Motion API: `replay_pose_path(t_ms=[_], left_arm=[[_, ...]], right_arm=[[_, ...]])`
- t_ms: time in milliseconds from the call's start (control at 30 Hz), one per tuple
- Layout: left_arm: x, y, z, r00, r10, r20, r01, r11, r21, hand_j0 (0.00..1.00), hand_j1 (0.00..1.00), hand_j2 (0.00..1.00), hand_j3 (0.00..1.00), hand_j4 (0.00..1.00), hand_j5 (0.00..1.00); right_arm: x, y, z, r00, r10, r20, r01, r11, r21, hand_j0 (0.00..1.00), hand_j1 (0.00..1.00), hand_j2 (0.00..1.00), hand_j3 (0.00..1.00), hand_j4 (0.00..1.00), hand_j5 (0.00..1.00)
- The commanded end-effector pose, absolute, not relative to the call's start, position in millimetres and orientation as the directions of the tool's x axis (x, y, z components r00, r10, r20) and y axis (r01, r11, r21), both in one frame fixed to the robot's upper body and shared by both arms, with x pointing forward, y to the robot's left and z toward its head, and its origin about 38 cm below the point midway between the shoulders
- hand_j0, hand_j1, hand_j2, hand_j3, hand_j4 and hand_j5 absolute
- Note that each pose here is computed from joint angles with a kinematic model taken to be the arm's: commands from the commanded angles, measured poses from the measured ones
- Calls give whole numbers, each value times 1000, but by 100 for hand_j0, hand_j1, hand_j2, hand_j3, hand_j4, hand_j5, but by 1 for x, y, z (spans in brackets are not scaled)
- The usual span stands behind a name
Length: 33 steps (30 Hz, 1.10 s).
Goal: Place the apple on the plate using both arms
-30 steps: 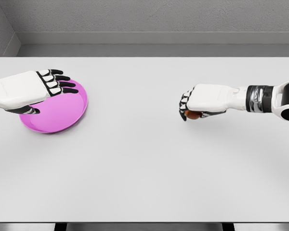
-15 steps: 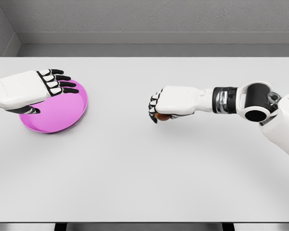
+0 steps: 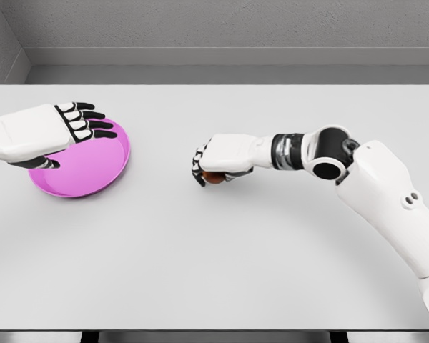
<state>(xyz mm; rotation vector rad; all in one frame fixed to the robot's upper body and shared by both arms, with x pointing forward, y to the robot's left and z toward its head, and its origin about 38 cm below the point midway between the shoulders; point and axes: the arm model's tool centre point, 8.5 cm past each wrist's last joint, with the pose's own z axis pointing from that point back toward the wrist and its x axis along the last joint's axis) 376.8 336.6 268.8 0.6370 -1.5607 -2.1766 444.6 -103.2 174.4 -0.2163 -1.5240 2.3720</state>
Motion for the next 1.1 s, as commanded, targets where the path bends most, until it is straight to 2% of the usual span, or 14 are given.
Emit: replay_pose_path(t_ms=[0,300,367,433,467,533,567,767,833,967,1067], left_arm=[[377,337,270,-822,-554,-134,48,-302,952,100,100,100,100,100,100],[377,338,270,-821,-555,-134,49,-303,952,100,100,100,100,100,100],[377,338,270,-820,-555,-135,49,-304,951,100,100,100,100,100,100],[375,335,270,-825,-549,-135,46,-302,952,100,100,100,100,100,100],[375,335,271,-826,-547,-137,43,-304,952,100,100,100,100,100,100],[375,334,270,-827,-546,-135,43,-302,952,100,100,100,100,100,100],[375,334,270,-827,-546,-135,43,-302,952,100,100,100,100,100,100],[375,334,269,-827,-546,-134,46,-304,952,100,100,100,100,100,100],[375,334,268,-827,-546,-134,47,-304,952,100,100,100,100,100,100],[376,331,267,-830,-542,-134,42,-300,953,100,100,100,100,100,100],[377,323,262,-838,-532,-120,43,-285,958,100,100,100,100,100,100]], right_arm=[[446,-102,171,-936,348,53,-193,-382,-904,42,42,42,42,42,42],[450,-98,160,-930,362,57,-211,-401,-891,43,43,43,43,43,43],[450,-99,159,-930,363,58,-212,-402,-891,52,52,52,52,52,52],[450,-99,158,-929,364,58,-214,-402,-890,55,55,55,55,55,55],[451,-100,156,-927,369,63,-221,-403,-888,63,63,63,63,63,63],[453,-102,154,-924,376,68,-230,-405,-885,97,97,97,97,97,97],[453,-102,154,-924,375,67,-229,-404,-886,100,100,100,100,100,100],[452,-99,160,-928,368,61,-216,-396,-892,100,100,100,100,100,100],[448,-101,173,-936,352,31,-176,-387,-905,100,100,100,100,100,100],[452,-137,234,-913,400,-82,-54,-316,-947,100,100,100,100,100,100],[452,-191,270,-863,485,-144,0,-285,-958,100,100,100,100,100,100]])
